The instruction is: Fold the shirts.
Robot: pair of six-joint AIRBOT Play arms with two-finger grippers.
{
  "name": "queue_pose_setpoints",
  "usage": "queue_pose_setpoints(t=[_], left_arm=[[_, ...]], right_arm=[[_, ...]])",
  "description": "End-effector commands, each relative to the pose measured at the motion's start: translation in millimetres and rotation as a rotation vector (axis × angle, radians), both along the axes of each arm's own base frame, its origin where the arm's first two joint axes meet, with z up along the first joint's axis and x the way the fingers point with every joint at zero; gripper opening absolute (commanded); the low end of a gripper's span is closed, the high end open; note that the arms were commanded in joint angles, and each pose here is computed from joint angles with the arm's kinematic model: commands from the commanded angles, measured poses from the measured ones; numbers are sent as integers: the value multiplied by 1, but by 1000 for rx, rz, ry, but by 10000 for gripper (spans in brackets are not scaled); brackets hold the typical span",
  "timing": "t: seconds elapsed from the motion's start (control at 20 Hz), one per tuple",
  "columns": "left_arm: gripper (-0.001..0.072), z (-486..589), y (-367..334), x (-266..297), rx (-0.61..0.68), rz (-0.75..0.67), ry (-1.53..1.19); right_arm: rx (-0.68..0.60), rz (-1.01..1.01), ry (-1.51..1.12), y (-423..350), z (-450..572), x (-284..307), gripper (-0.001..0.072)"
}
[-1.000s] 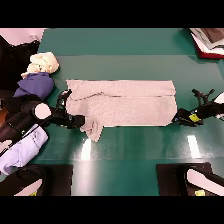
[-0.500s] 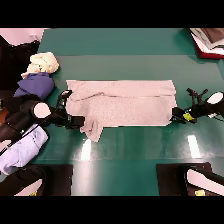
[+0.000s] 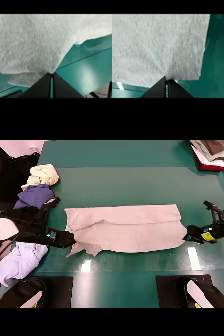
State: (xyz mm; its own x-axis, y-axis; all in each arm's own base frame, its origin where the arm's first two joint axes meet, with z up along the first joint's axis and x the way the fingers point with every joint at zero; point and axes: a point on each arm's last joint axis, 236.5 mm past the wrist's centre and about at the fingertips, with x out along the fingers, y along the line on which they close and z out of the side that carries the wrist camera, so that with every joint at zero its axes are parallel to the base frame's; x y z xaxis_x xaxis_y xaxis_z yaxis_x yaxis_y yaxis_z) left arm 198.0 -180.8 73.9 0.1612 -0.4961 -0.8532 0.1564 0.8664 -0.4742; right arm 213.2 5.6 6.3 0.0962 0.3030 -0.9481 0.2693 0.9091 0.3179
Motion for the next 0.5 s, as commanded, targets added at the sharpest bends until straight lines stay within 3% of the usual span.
queue_pose_setpoints(t=[0.0,0.25,0.45], left_arm=[[25,27,-1,8,-37,28,-89],[25,28,27,70,85,118,-312],[26,-11,51,96,262,106,-289]], right_arm=[[-29,-45,-78,-4,19,-2,10],[45,-69,-144,4,23,43,10],[34,-29,-194,5,26,104,10]])
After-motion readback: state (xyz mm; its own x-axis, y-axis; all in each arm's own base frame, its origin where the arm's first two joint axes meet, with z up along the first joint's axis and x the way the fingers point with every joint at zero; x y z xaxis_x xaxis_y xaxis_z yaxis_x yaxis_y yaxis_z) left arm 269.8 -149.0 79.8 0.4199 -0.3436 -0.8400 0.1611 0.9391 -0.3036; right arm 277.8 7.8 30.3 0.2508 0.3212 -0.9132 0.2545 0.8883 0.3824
